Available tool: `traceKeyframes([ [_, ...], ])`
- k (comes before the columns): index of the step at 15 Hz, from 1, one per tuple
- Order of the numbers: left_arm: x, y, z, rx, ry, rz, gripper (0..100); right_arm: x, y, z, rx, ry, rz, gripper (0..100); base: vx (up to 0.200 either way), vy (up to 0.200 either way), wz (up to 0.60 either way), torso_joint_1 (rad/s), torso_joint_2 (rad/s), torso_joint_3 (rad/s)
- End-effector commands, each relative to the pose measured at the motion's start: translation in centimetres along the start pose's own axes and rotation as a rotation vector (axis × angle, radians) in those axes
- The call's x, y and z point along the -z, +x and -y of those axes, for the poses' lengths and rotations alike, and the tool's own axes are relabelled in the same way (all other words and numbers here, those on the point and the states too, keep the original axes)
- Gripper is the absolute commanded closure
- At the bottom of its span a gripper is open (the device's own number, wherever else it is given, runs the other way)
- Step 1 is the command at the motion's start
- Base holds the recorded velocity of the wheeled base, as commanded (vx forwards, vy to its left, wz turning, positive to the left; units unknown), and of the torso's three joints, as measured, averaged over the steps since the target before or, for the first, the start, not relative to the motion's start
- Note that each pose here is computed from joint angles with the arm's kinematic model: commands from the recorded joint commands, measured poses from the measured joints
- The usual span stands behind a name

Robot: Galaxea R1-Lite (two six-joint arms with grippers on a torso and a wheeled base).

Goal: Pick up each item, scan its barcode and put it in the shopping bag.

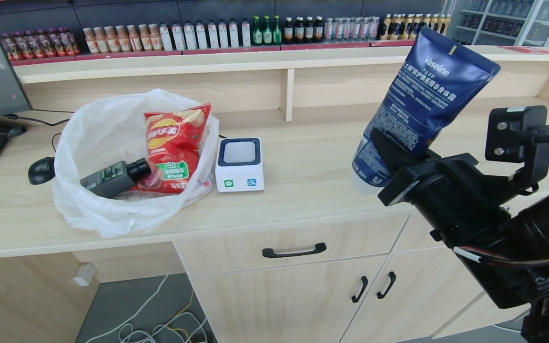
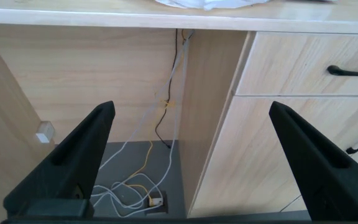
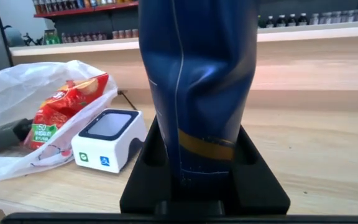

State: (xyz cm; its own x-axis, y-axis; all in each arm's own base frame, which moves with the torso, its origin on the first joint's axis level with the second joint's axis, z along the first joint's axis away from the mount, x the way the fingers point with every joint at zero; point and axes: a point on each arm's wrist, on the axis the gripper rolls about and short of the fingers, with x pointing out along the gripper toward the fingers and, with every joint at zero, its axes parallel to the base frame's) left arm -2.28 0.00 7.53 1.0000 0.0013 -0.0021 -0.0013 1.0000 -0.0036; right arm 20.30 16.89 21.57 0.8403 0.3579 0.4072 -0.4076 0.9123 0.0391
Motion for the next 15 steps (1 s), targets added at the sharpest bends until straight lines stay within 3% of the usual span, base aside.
traceKeyframes([
  [1,0.0,0.0,0.0,0.0,0.001,0.001,0,0.45,0.04,-0.42,-0.012,0.005,-0.014,100,0.0,0.2,0.0,0.002,0.01,0.002],
  [11,0.0,0.0,0.0,0.0,-0.001,0.001,0,-0.28,0.56,-0.93,-0.012,-0.005,0.021,100,0.0,0.2,0.0,0.004,0.0,0.001],
  [15,0.0,0.0,0.0,0.0,0.001,0.001,0,-0.43,0.31,-0.78,-0.009,-0.015,0.021,100,0.0,0.0,0.0,0.0,0.0,0.0],
])
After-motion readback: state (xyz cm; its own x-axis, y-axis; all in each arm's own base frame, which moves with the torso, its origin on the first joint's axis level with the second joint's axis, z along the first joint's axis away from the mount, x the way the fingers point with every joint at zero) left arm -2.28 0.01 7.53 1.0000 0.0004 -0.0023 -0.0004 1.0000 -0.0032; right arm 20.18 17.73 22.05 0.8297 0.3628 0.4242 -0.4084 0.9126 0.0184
